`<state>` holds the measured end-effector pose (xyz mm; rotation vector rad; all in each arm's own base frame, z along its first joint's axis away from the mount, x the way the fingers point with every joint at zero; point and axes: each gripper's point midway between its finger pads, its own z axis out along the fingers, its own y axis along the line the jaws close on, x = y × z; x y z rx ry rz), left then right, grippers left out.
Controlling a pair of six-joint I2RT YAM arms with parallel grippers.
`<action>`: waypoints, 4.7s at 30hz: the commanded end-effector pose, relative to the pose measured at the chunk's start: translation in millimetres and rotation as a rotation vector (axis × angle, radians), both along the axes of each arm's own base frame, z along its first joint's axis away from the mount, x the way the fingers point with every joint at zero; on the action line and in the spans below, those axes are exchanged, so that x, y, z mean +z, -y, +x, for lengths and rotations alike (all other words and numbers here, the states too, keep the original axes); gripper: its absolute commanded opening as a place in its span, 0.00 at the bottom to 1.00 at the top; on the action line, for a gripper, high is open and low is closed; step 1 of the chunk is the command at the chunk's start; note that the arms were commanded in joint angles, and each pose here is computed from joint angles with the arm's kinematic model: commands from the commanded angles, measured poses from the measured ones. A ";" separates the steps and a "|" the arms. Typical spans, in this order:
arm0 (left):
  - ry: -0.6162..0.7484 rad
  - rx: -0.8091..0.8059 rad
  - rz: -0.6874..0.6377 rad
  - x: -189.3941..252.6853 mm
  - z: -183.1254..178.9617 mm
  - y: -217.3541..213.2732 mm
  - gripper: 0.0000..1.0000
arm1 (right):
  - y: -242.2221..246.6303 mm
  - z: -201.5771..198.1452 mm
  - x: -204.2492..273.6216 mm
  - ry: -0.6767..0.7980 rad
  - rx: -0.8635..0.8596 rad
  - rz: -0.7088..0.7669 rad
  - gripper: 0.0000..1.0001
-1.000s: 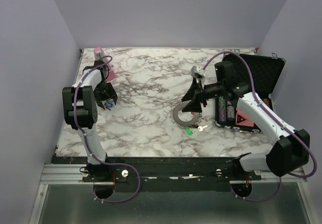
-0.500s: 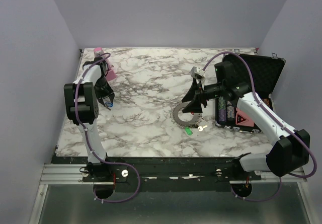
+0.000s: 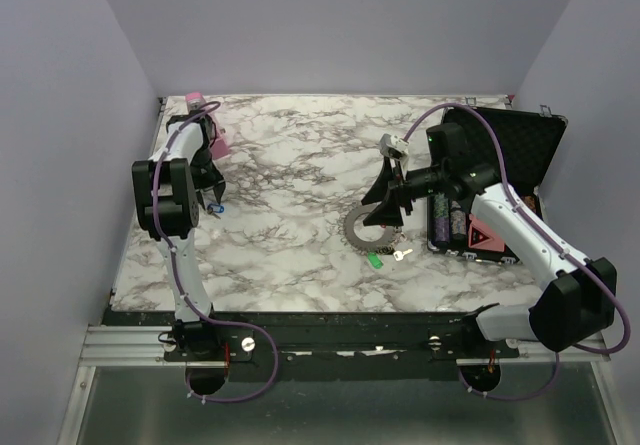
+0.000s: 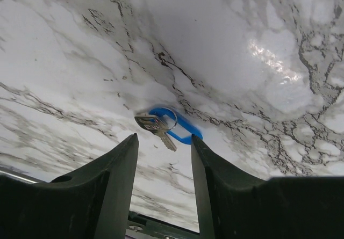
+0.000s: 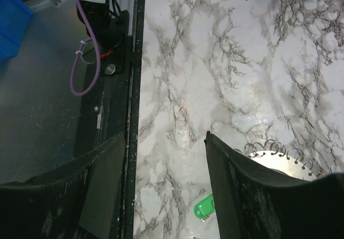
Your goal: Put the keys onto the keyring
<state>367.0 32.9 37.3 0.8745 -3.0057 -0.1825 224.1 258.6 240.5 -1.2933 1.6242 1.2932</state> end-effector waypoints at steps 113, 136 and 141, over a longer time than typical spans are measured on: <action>0.760 -0.108 0.309 161.2 126.3 -63.9 0.00 | 2.3 -7.7 11.7 0.031 0.068 0.009 0.70; 0.620 -0.103 0.022 90.6 -22.1 3.4 0.00 | 5.3 -26.1 35.8 0.086 0.103 0.069 0.70; 0.600 -0.128 0.025 84.5 -46.9 13.6 0.00 | 5.7 -29.0 38.8 0.091 0.109 0.079 0.71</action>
